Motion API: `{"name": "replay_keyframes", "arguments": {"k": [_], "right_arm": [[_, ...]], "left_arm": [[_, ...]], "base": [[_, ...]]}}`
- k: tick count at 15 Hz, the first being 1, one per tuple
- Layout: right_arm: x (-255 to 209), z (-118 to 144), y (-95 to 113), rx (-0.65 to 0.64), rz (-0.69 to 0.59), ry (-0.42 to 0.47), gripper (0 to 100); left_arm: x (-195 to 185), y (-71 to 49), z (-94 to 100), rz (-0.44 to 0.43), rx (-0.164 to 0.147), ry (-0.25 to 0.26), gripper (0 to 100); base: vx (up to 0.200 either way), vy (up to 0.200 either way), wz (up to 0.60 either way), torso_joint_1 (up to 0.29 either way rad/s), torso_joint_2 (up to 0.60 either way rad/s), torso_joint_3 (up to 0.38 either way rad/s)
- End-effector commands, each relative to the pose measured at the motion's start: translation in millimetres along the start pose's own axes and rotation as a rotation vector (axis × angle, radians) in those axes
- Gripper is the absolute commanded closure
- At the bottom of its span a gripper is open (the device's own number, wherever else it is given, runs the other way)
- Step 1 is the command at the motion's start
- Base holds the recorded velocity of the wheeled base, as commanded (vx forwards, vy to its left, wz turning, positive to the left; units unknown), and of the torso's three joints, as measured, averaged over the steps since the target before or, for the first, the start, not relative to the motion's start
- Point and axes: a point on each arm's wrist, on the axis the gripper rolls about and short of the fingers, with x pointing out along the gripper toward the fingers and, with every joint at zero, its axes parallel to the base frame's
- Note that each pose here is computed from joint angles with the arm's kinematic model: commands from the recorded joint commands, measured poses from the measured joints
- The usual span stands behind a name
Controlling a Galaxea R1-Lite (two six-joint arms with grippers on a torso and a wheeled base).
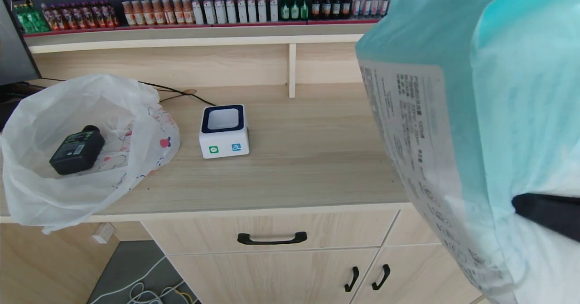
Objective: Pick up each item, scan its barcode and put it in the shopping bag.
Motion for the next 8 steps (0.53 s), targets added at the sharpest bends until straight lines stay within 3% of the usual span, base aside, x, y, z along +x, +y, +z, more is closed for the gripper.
{"name": "replay_keyframes", "arguments": {"k": [1, 3, 4, 5, 6, 7, 8], "right_arm": [[-4, -10, -7, -0.058, -0.036, 0.020, 100], [-2, -8, -37, -0.232, -0.105, 0.021, 100], [-2, -7, -38, -0.238, -0.111, 0.017, 100], [2, -12, -46, -0.278, -0.242, -0.033, 100], [4, -14, -49, -0.294, -0.278, -0.040, 100], [7, -23, -60, -0.370, -0.455, -0.063, 100], [12, -24, -59, -0.403, -0.531, -0.083, 100]], "left_arm": [[0, 0.0, 0.0, 0.000, -0.001, 0.000, 0], [0, 0.0, 0.0, 0.000, -0.001, 0.000, 0], [0, 0.0, 0.0, 0.000, -0.001, 0.000, 0], [0, 0.0, 0.0, 0.000, 0.001, 0.000, 0], [0, 0.0, 0.0, 0.000, -0.001, 0.000, 0], [0, 0.0, 0.0, -0.002, -0.001, 0.000, 0], [0, 0.0, 0.0, 0.000, -0.001, 0.000, 0]], "base": [[0.000, 0.000, 0.00, 0.000, 0.00, 0.000], [0.000, 0.000, 0.00, 0.000, 0.00, 0.000], [0.000, 0.000, 0.00, 0.000, 0.00, 0.000], [0.000, 0.000, 0.00, 0.000, 0.00, 0.000], [0.000, 0.000, 0.00, 0.000, 0.00, 0.000], [0.000, 0.000, 0.00, 0.000, 0.00, 0.000], [0.000, 0.000, 0.00, 0.000, 0.00, 0.000]]}}
